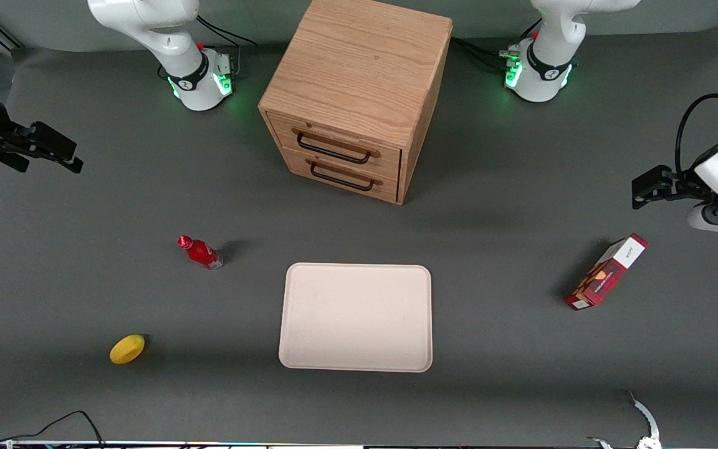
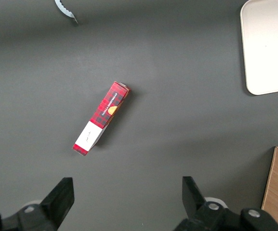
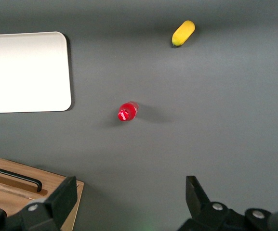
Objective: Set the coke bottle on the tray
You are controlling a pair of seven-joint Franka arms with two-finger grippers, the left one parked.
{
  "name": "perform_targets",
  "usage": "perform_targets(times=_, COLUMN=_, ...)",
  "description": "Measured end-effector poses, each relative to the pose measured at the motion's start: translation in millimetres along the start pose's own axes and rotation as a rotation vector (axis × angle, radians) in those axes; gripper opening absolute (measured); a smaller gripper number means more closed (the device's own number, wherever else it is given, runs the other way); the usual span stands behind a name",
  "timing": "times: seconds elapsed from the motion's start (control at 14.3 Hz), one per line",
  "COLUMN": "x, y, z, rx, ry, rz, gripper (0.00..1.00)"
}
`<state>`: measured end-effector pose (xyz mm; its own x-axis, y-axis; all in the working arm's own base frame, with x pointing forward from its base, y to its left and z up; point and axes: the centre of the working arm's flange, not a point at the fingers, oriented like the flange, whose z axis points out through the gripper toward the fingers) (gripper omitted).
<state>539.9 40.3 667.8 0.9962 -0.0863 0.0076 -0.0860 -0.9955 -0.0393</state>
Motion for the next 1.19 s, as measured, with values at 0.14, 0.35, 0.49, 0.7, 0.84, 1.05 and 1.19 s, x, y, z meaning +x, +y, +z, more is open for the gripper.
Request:
perform_targets(times=0.14, x=1.9, y=-1.7, z=3.4, rx=0.039, ry=-0.013, rz=0.002, gripper=1.0)
perform_targets(times=0.35, x=5.7, y=6.3, z=6.0, rx=0.05, ry=-0.018, rz=0.018, gripper=1.0)
perform_targets(times=0.49, x=8.5, y=4.7, z=7.2, rx=0.051, ry=-0.009, rz=0.016, gripper=1.0)
perform_targets(times=0.7, x=23.1, y=-3.7, z=28.4, rx=0.048, ry=-0.007, rz=0.006, gripper=1.0)
perform_targets(times=0.84, x=35.3, y=-12.6, z=55.4, rx=0.048, ry=-0.001, rz=-0.005, gripper=1.0)
perform_targets(times=1.05, x=43.3, y=-23.9, z=105.9, rx=0.048, ry=0.002, rz=-0.018, gripper=1.0)
perform_targets(times=1.19, x=42.4, y=-32.4, z=135.9, rx=0.041, ry=0.004, rz=-0.033, gripper=0.99)
